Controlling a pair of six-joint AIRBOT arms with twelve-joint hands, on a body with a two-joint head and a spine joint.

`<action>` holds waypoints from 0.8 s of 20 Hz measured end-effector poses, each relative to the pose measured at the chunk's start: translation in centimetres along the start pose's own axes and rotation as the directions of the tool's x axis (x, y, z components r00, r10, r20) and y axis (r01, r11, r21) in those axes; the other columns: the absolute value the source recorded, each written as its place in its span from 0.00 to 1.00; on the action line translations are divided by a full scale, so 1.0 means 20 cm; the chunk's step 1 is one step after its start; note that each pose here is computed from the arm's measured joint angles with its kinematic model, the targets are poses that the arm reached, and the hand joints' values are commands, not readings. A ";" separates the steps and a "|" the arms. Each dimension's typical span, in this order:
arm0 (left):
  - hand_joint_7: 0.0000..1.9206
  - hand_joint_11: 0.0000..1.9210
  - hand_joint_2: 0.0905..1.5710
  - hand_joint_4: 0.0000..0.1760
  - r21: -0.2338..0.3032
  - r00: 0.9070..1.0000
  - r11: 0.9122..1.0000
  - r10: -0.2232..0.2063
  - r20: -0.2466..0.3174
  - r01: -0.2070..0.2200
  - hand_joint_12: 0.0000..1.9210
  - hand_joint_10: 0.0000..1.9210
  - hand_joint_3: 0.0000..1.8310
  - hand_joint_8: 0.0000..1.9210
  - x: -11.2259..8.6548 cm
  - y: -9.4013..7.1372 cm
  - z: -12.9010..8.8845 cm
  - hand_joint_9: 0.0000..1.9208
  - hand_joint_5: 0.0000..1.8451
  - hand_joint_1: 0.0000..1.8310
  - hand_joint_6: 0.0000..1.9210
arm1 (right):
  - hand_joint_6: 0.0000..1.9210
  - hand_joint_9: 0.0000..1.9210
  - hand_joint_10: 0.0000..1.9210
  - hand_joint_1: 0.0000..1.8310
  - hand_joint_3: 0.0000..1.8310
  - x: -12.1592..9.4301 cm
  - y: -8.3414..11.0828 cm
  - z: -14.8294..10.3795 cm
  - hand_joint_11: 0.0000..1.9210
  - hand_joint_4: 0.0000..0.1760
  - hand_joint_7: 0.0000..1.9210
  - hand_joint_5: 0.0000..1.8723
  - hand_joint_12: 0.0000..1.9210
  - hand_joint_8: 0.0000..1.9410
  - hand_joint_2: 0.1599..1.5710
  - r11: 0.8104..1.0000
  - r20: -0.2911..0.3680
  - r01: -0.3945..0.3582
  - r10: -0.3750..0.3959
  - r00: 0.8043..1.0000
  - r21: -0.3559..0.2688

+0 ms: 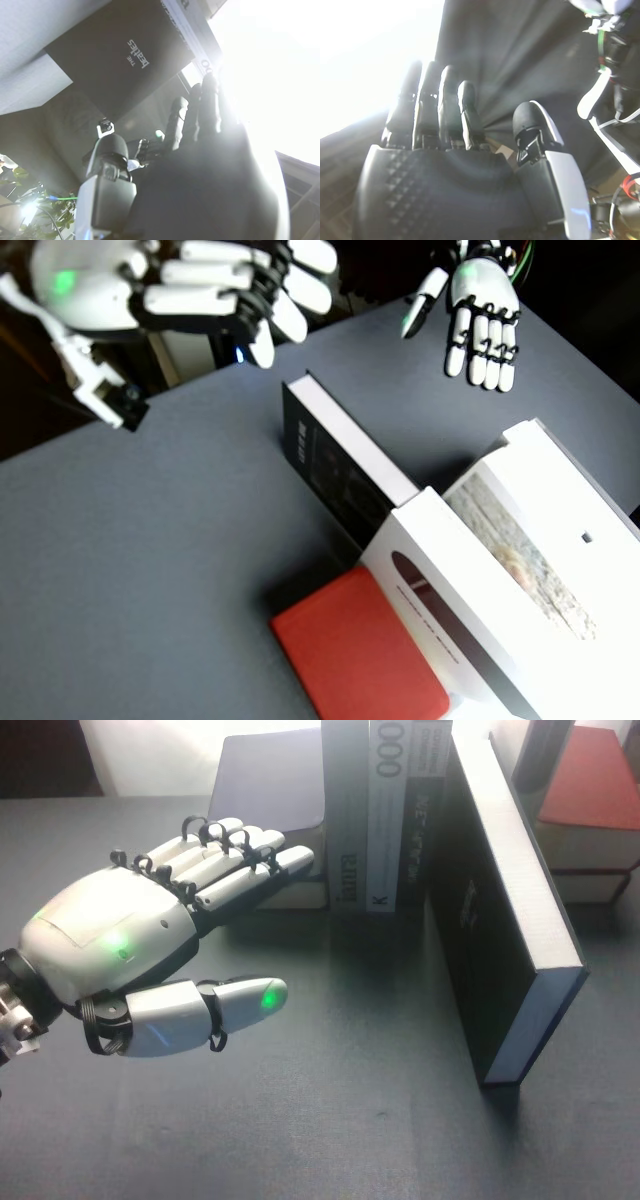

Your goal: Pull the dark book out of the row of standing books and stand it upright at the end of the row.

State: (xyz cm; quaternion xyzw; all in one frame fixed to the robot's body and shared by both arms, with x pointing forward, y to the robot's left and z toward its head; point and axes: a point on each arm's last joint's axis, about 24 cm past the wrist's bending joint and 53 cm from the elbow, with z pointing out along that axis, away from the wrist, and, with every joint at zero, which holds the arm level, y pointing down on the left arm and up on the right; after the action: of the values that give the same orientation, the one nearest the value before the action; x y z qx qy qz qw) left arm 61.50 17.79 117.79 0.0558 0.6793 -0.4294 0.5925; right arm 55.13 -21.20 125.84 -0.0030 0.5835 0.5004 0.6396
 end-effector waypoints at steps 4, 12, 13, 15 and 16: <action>0.00 0.00 0.83 0.16 0.021 0.999 1.000 -0.007 0.034 0.006 0.00 0.00 0.00 0.00 -0.04 -0.03 0.00 0.00 0.00 0.00 0.00 | 0.00 0.00 0.00 0.00 0.03 -0.06 -0.05 0.00 0.00 0.00 0.00 0.00 0.14 0.00 0.92 0.999 0.047 0.012 -0.013 0.999 0.041; 0.00 0.00 0.83 0.44 0.045 0.992 0.999 -0.003 0.129 -0.003 0.00 0.00 0.00 0.00 -0.19 -0.08 -0.07 0.00 0.00 0.00 0.00 | 0.00 0.00 0.00 0.00 0.01 -0.12 -0.09 -0.02 0.00 0.03 0.00 0.00 0.00 0.00 0.85 0.997 0.099 0.023 -0.030 0.995 0.069; 0.00 0.00 0.82 0.39 0.052 0.990 0.999 0.003 0.144 -0.011 0.00 0.00 0.00 0.00 -0.21 -0.10 -0.08 0.00 0.00 0.00 0.00 | 0.00 0.00 0.00 0.00 0.02 -0.12 -0.09 -0.02 0.00 0.00 0.00 0.00 0.00 0.00 0.86 0.997 0.099 0.024 -0.030 0.995 0.067; 0.00 0.00 0.80 0.68 0.062 0.983 0.998 0.016 0.183 -0.027 0.00 0.00 0.00 0.00 -0.26 -0.12 -0.11 0.00 0.00 0.00 0.00 | 0.00 0.00 0.00 0.00 0.02 -0.13 -0.08 -0.02 0.00 0.00 0.00 0.00 0.00 0.00 0.86 0.997 0.102 0.034 -0.041 0.994 0.066; 0.00 0.00 0.80 0.72 0.070 0.978 0.997 0.012 0.209 -0.027 0.00 0.00 0.00 0.00 -0.29 -0.13 -0.12 0.00 0.00 0.00 0.00 | 0.00 0.00 0.00 0.00 0.02 -0.13 -0.08 -0.02 0.00 0.00 0.00 0.00 0.00 0.00 0.86 0.997 0.105 0.039 -0.045 0.993 0.065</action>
State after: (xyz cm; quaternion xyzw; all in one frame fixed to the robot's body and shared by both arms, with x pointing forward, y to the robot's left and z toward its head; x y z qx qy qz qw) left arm 59.85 20.24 123.94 0.0385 0.5969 -0.4516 0.6620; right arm 56.31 -23.95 126.73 0.0316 0.5638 0.4677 0.6800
